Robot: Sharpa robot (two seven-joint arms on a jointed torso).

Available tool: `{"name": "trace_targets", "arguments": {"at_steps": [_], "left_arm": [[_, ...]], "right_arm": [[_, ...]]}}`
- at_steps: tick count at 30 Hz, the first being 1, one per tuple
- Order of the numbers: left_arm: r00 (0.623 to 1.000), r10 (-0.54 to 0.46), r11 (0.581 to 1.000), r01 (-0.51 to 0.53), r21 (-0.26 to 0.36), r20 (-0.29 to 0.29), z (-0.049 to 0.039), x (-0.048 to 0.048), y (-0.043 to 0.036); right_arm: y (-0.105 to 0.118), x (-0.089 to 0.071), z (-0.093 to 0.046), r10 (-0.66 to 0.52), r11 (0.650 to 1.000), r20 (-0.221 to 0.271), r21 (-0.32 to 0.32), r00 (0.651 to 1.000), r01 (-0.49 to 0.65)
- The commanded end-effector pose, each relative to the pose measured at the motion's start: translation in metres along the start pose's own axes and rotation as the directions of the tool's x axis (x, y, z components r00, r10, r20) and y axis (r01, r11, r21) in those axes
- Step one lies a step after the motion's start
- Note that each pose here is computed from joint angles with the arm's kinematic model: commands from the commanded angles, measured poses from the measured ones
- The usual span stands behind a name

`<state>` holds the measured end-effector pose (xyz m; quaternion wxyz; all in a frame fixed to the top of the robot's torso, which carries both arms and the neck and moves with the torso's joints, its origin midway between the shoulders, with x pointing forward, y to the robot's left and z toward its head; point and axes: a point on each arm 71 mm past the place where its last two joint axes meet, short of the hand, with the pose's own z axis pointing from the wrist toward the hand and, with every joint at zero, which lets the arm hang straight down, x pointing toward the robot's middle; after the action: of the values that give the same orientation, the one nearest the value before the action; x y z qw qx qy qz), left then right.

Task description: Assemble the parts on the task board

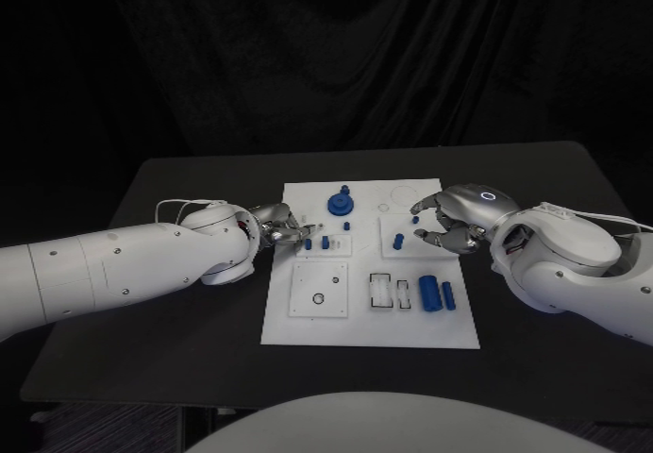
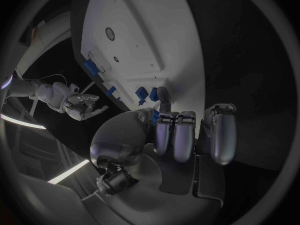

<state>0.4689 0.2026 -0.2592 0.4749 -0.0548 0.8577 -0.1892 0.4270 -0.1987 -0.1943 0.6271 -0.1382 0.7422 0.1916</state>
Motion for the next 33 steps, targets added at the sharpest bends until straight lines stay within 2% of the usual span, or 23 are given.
{"name": "trace_targets", "arguments": {"at_steps": [1, 5, 9, 12, 15, 18, 20, 22, 27, 29, 33], "left_arm": [[1.000, -0.009, 1.000, 0.009, 0.023, 0.014, 0.0001, -0.0002, -0.0018], [1.000, -0.014, 1.000, 0.013, 0.025, 0.027, -0.0001, -0.0012, -0.0013], [0.992, -0.046, 0.996, 0.037, 0.076, 0.118, -0.0021, -0.0085, -0.0020], [0.976, -0.059, 0.991, 0.031, 0.133, 0.210, -0.0057, -0.0158, -0.0031], [0.936, -0.071, 0.974, -0.010, 0.227, 0.345, -0.0144, -0.0271, -0.0048], [0.903, -0.083, 0.950, -0.056, 0.307, 0.422, -0.0219, -0.0367, -0.0072], [0.885, -0.095, 0.919, -0.098, 0.382, 0.455, -0.0268, -0.0463, -0.0114], [0.888, -0.099, 0.899, -0.113, 0.422, 0.450, -0.0280, -0.0516, -0.0144], [0.922, -0.081, 0.824, -0.152, 0.546, 0.378, -0.0241, -0.0591, -0.0255], [0.936, -0.048, 0.797, -0.174, 0.578, 0.349, -0.0199, -0.0587, -0.0303], [0.947, 0.093, 0.750, -0.269, 0.605, 0.306, -0.0082, -0.0524, -0.0417]], "right_arm": [[-0.001, 0.001, 0.000, -0.002, 1.000, -0.003, 0.022, 1.000, 0.002], [-0.001, 0.001, 0.000, -0.002, 1.000, -0.002, 0.023, 1.000, 0.002], [-0.003, 0.000, -0.001, 0.000, 1.000, 0.004, 0.023, 1.000, 0.000], [-0.004, 0.000, -0.003, 0.004, 1.000, 0.014, 0.021, 1.000, -0.004], [-0.006, -0.002, -0.005, 0.011, 1.000, 0.034, 0.015, 0.999, -0.011], [-0.008, -0.004, -0.006, 0.016, 1.000, 0.053, 0.010, 0.998, -0.016], [-0.010, -0.005, -0.007, 0.020, 1.000, 0.070, 0.005, 0.997, -0.020], [-0.011, -0.006, -0.008, 0.022, 1.000, 0.077, 0.003, 0.997, -0.022], [-0.015, -0.008, -0.009, 0.023, 1.000, 0.094, -0.002, 0.995, -0.023], [-0.016, -0.008, -0.010, 0.022, 1.000, 0.097, -0.004, 0.995, -0.022], [-0.017, -0.009, -0.010, 0.020, 1.000, 0.099, -0.007, 0.995, -0.020]]}}
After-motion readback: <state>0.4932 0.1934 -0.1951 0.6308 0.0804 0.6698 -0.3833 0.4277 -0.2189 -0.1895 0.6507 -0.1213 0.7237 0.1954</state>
